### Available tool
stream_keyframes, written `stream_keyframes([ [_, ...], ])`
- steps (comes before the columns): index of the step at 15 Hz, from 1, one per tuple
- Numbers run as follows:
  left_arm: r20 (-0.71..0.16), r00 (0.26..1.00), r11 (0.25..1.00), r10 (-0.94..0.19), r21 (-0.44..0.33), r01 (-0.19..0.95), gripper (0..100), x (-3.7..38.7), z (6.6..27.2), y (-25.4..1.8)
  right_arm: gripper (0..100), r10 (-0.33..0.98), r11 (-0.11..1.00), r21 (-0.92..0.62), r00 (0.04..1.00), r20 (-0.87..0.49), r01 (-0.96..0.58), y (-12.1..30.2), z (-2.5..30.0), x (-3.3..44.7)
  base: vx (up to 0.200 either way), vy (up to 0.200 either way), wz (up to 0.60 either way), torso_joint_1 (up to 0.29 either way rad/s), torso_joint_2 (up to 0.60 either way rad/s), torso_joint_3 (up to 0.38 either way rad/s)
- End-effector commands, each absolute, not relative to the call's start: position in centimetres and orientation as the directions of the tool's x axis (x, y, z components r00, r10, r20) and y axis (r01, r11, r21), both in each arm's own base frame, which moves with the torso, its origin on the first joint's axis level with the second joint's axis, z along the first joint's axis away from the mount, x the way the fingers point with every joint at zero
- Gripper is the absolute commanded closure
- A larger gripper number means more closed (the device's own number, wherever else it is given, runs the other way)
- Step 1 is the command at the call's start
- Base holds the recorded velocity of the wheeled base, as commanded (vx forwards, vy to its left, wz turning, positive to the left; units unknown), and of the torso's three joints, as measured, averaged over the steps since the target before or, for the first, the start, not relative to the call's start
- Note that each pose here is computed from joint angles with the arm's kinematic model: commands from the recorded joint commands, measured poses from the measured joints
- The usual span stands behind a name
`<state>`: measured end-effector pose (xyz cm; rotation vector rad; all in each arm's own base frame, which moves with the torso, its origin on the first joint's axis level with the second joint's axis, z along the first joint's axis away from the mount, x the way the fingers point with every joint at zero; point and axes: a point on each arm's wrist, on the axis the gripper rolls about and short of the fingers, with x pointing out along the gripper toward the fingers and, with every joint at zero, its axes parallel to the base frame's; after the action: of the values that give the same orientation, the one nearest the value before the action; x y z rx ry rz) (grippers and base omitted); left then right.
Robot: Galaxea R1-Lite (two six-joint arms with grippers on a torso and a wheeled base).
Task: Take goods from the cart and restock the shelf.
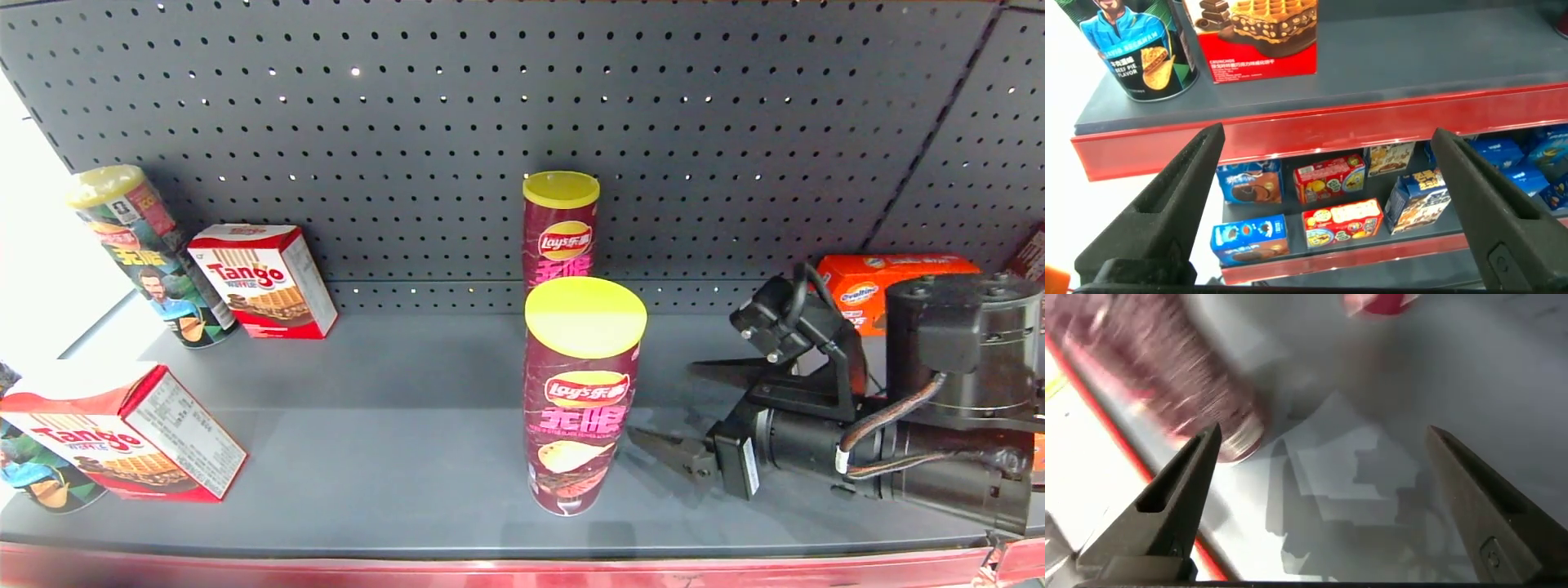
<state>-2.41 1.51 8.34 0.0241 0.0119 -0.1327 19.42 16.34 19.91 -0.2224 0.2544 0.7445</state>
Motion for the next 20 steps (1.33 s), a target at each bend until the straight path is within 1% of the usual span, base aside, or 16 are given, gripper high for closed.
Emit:
stream_keyframes([
  [1, -0.015, 0.991, 0.991, -0.131, 0.022, 0.132, 0, -2.4, 8.3, 1.5, 0, 0.588, 0.777, -0.115, 0.779, -0.218, -0.619, 13.7, 21.8, 19.1, 0.0, 0.0, 0.0, 0.0, 0.0, 0.0],
  [2, -0.016, 0.991, 0.991, -0.13, 0.022, 0.13, 0, -2.4, 8.3, 1.5, 0, 0.533, 0.827, -0.117, 0.833, -0.15, -0.55, 11.2, 23.3, 18.5, 0.0, 0.0, 0.0, 0.0, 0.0, 0.0],
  [4, -0.015, 0.991, 0.991, -0.13, 0.024, 0.13, 0, -2.4, 8.3, 1.5, 0, 0.442, 0.885, -0.117, 0.892, -0.098, -0.452, 7.6, 23.7, 16.6, 0.0, 0.0, 0.0, 0.0, 0.0, 0.0],
  [6, -0.016, 0.991, 0.99, -0.136, 0.025, 0.136, 0, -2.4, 8.4, 1.5, 0, 0.325, 0.938, -0.118, 0.945, -0.034, -0.327, 3.9, 23.0, 12.5, 0.0, 0.0, 0.0, 0.0, 0.0, 0.0],
  [8, -0.018, 0.991, 0.991, -0.133, 0.026, 0.133, 0, -2.4, 8.3, 1.5, 0, 0.236, 0.965, -0.119, 0.972, 0.003, -0.233, 2.1, 22.1, 9.5, 0.0, 0.0, 0.0, 0.0, 0.0, 0.0],
  [9, -0.018, 0.991, 0.991, -0.133, 0.026, 0.133, 0, -2.4, 8.3, 1.5, 0, 0.175, 0.978, -0.12, 0.983, 0.046, -0.169, 1.1, 21.0, 6.8, 0.0, 0.0, 0.0, 0.0, 0.0, 0.0],
  [12, -0.016, 0.991, 0.991, -0.133, 0.025, 0.133, 0, -2.4, 8.4, 1.5, 0, 0.114, 0.988, -0.117, 0.987, 0.115, -0.1, 0.4, 18.7, 3.5, 0.0, 0.0, 0.0, 0.0, 0.0, 0.0],
  [13, -0.018, 0.991, 0.991, -0.135, 0.026, 0.135, 0, -2.4, 8.3, 1.5, 0, 0.099, 0.99, -0.117, 0.989, 0.113, -0.085, 0.2, 17.1, 2.2, 0.0, 0.0, 0.0, 0.0, 0.0, 0.0],
  [17, -0.016, 0.991, 0.991, -0.133, 0.025, 0.133, 0, -2.4, 8.4, 1.5, 0, 0.079, 0.99, -0.119, 0.995, 0.064, -0.071, -0.3, 12.7, -1.2, 0.0, 0.0, 0.0, 0.0, 0.0, 0.0],
  [18, -0.016, 0.991, 0.991, -0.135, 0.025, 0.135, 0, -2.4, 8.4, 1.5, 0, 0.078, 0.991, -0.115, 0.995, 0.064, -0.07, -0.4, 11.1, -2.0, 0.0, 0.0, 0.0, 0.0, 0.0, 0.0],
  [19, -0.016, 0.991, 0.99, -0.136, 0.025, 0.136, 0, -2.4, 8.4, 1.5, 0, 0.061, 0.994, -0.094, 0.997, 0.049, -0.056, -0.4, 9.4, -1.6, 0.0, 0.0, 0.0, 0.0, 0.0, 0.0],
  [20, -0.016, 0.991, 0.99, -0.136, 0.025, 0.136, 0, -2.4, 8.4, 1.5, 0, 0.04, 0.996, -0.077, 0.998, 0.056, -0.035, -0.4, 9.2, -1.5, 0.0, 0.0, 0.0, 0.0, 0.0, 0.0],
])
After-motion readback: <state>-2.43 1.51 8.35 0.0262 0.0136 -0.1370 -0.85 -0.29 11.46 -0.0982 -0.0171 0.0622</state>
